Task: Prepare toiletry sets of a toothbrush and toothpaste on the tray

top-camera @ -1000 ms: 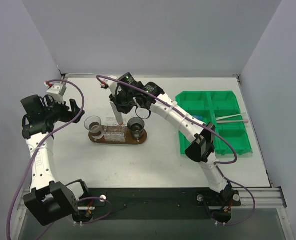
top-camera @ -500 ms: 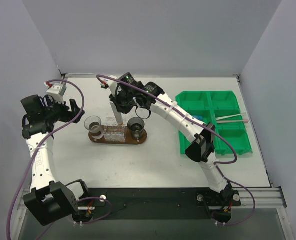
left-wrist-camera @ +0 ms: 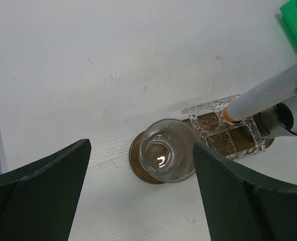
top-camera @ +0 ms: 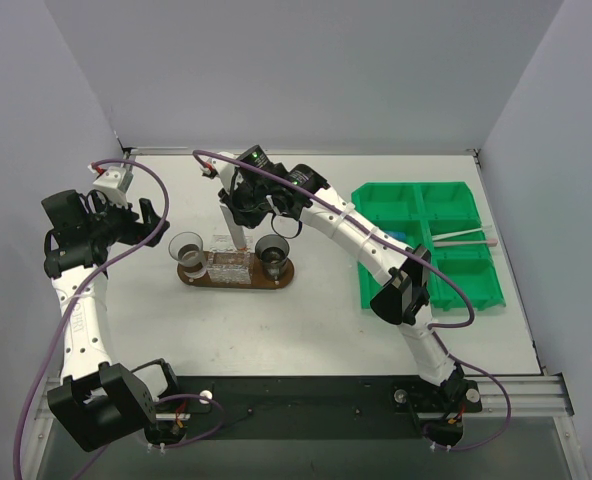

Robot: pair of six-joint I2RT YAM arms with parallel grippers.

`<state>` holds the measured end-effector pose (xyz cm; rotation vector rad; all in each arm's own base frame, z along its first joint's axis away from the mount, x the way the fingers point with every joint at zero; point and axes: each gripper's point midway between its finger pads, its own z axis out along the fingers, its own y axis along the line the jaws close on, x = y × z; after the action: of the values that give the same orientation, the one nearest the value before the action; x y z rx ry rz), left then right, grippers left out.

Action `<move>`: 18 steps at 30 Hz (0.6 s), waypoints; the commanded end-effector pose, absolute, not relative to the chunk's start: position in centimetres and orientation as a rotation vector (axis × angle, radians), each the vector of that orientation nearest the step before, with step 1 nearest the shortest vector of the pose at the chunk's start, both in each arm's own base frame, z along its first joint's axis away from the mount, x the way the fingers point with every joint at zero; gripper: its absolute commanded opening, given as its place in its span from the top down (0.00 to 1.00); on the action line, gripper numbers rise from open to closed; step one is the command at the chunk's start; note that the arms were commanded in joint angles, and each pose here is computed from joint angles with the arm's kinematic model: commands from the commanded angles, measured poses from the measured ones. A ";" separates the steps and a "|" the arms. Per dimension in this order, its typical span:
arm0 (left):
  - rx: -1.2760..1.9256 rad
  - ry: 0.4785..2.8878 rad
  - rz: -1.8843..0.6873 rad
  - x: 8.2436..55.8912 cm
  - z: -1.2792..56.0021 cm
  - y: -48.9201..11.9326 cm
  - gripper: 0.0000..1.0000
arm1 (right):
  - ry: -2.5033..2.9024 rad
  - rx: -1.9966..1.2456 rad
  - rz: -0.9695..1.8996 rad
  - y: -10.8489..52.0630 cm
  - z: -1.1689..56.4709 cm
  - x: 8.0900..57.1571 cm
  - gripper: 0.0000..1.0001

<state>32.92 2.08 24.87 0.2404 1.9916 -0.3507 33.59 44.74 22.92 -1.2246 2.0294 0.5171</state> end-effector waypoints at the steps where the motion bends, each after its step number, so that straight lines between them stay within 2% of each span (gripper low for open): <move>1: 0.276 1.950 -0.346 33.4 25.7 2.3 0.06 | 2.024 -1.242 0.540 45.3 22.7 33.0 1.00; 18: 0.274 1.954 -0.345 33.3 25.4 2.3 0.06 | 2.040 -1.248 0.546 45.5 22.0 33.0 1.00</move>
<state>32.93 2.14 24.64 0.2392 1.9951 -0.3596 33.57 44.92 21.17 -1.2446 2.0611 0.5146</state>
